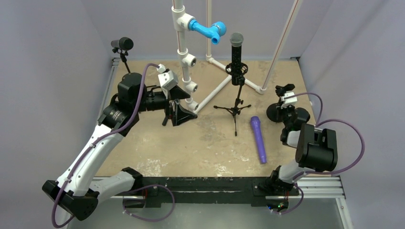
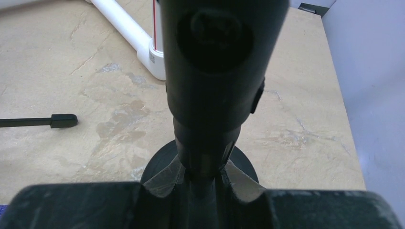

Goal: Remove the microphone from the stand

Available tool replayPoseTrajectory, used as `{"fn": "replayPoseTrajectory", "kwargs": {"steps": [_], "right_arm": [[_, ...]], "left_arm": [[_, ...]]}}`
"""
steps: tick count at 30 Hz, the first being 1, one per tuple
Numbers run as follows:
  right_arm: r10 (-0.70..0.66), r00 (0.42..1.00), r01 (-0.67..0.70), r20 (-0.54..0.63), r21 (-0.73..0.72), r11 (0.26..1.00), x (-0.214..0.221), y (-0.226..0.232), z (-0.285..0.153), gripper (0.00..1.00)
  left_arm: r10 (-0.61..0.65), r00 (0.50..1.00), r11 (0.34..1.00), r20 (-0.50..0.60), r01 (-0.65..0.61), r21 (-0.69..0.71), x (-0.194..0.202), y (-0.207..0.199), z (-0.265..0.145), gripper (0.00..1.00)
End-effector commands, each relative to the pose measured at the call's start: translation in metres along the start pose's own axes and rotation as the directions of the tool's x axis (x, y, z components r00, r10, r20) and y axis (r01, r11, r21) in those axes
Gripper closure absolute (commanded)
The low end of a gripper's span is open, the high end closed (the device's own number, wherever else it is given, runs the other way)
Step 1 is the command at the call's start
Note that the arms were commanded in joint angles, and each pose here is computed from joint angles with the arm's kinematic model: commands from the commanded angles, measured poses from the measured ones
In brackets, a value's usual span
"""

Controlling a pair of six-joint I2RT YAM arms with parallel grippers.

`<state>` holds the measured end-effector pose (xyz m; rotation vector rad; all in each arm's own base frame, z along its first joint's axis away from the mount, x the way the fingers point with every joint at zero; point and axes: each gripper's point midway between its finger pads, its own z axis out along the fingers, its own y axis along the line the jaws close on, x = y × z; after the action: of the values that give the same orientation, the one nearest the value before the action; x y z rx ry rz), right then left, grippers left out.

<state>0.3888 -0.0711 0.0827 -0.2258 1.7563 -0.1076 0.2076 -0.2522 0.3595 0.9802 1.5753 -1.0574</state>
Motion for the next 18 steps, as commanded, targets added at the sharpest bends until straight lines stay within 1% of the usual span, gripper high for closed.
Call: {"fn": "replayPoseTrajectory", "kwargs": {"steps": [1,3,10,16,17,18], "right_arm": [[-0.032,0.999,0.032,0.009,0.032,0.999,-0.005,-0.013,0.006,0.97],[-0.02,1.0,0.02,0.019,0.024,1.0,-0.008,-0.013,0.011,1.0],[0.031,0.999,-0.031,0.034,0.003,1.0,-0.016,-0.015,0.027,1.0],[0.042,0.999,-0.042,0.019,-0.019,0.999,-0.015,-0.015,0.037,1.0],[0.043,0.999,-0.043,0.015,-0.021,0.999,-0.015,-0.015,0.038,0.99],[0.045,0.999,-0.045,0.009,-0.022,0.999,-0.014,-0.015,0.038,0.95]], "left_arm": [[0.025,0.999,1.0,0.031,-0.026,0.014,-0.008,-0.002,-0.001,0.0],[0.021,0.999,1.0,0.028,-0.022,0.014,-0.007,0.0,0.001,0.0],[0.011,1.0,1.0,0.017,-0.011,0.012,-0.006,0.005,0.005,0.0],[0.003,1.0,1.0,0.01,-0.004,0.014,-0.005,0.008,0.009,0.0],[0.001,1.0,1.0,0.008,-0.002,0.015,-0.005,0.009,0.009,0.0],[0.0,1.0,1.0,0.009,0.0,0.017,-0.005,0.009,0.01,0.0]]}}
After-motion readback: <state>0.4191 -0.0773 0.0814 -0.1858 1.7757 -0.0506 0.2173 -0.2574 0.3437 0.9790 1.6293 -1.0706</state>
